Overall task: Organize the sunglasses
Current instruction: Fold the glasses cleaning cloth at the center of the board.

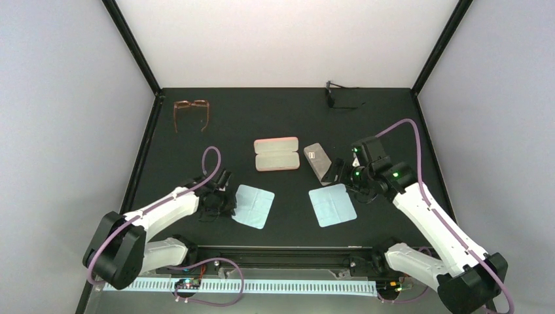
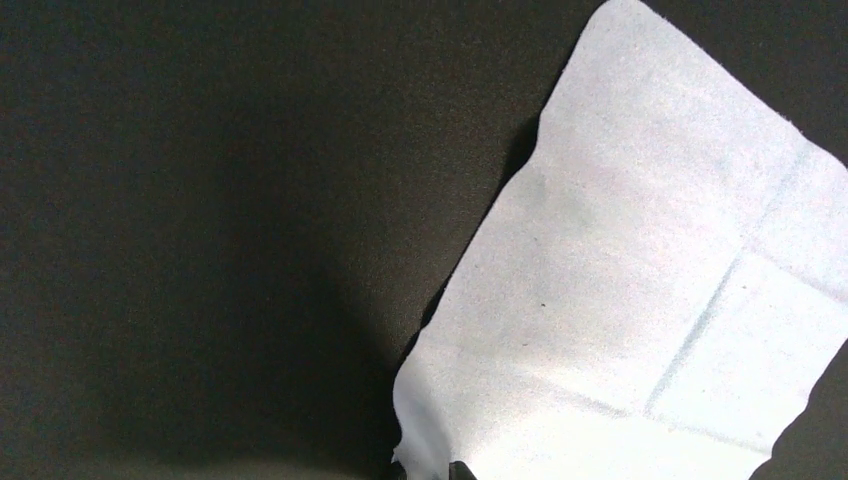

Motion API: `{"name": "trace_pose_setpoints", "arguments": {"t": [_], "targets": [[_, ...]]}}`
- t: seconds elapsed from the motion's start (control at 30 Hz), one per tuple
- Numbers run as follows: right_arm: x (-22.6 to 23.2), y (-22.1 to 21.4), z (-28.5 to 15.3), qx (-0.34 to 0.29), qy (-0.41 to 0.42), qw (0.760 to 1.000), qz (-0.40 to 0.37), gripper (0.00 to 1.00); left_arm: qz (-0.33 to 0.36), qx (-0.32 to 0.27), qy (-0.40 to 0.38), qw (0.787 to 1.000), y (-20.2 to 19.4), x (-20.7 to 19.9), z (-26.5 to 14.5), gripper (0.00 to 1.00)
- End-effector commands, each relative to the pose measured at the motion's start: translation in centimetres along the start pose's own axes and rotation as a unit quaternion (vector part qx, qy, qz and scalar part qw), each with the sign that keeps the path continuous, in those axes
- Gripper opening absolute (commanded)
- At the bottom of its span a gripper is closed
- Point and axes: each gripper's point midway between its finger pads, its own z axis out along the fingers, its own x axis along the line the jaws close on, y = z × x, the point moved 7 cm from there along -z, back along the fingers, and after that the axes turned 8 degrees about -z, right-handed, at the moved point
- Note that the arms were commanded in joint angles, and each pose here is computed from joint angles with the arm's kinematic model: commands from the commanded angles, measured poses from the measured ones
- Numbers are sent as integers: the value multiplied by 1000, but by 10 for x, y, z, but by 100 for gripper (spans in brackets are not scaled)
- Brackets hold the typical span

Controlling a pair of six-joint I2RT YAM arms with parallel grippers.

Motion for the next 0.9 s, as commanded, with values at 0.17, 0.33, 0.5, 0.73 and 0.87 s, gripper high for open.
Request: {"name": "trace_pose_setpoints", "arguments": {"t": [0.17, 0.33, 0.5, 0.73, 0.87], "targets": [[16, -12, 23, 39, 46, 998, 34, 92, -15, -1, -6, 1000, -5, 6, 0, 1], [24, -21, 38, 61, 52, 996, 31, 90, -60, 25, -20, 998, -17, 12, 1, 1], [47, -41, 58, 95, 64, 993, 14, 90, -117, 52, -32, 991, -32, 20, 0, 1], [85, -78, 82, 145, 88, 985, -5, 86, -162, 69, -62, 982, -51, 35, 4, 1], [100, -100, 100, 169, 79, 982, 1, 81, -161, 74, -58, 982, -57, 43, 10, 2]]}}
